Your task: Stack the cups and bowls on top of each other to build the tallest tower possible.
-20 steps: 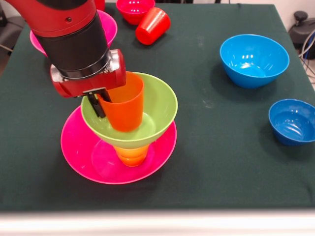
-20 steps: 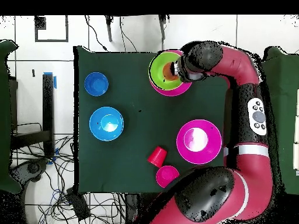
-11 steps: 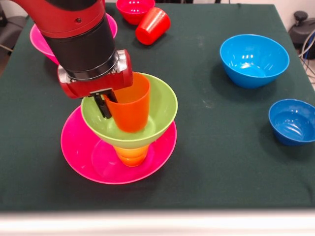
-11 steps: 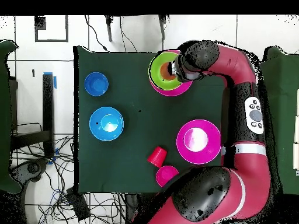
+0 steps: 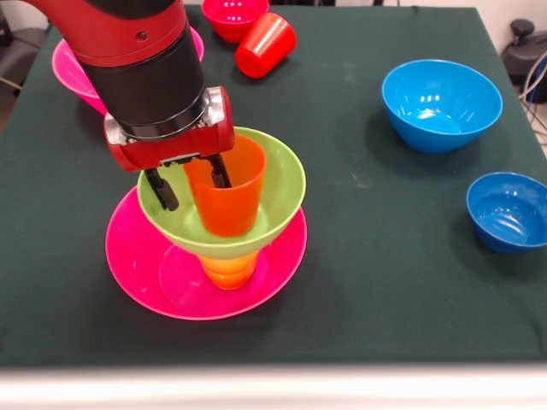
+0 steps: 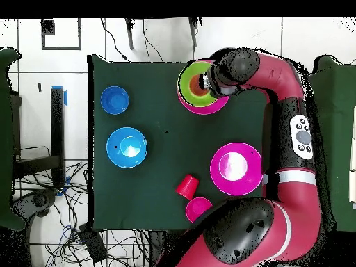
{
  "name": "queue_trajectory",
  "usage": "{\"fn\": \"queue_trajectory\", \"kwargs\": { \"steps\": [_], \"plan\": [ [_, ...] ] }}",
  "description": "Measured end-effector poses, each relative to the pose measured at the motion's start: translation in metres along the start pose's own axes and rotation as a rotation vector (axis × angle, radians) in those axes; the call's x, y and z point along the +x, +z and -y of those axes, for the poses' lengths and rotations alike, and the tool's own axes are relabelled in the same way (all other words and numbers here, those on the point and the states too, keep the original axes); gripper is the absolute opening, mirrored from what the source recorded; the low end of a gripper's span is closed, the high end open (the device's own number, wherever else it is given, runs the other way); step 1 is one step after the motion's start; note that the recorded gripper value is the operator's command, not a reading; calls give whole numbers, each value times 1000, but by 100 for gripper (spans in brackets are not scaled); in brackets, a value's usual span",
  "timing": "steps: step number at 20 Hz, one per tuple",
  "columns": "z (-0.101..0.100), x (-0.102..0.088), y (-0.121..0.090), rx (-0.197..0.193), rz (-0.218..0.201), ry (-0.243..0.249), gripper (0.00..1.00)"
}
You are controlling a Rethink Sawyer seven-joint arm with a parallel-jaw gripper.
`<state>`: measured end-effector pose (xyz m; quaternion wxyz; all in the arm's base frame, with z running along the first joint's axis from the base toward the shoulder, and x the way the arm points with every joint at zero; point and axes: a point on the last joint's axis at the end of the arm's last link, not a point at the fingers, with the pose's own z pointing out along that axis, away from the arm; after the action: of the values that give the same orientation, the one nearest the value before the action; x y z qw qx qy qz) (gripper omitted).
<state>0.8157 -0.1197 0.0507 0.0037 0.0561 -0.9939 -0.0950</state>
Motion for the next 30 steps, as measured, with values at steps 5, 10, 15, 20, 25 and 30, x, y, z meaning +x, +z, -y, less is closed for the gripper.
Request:
{"fn": "queue_trajectory", "kwargs": {
  "steps": [5,10,15,20,25,30],
  "plan": [
    [0,0,0,0,0,0,100],
    [0,-1,-5,5,5,-2,100],
    [-2,-4,-25,9,8,-4,100],
    [-5,-7,-53,1,2,-2,100],
    [-8,-9,-75,-2,-4,-2,100],
    [-10,-11,-87,-7,2,0,100]
  ]
}}
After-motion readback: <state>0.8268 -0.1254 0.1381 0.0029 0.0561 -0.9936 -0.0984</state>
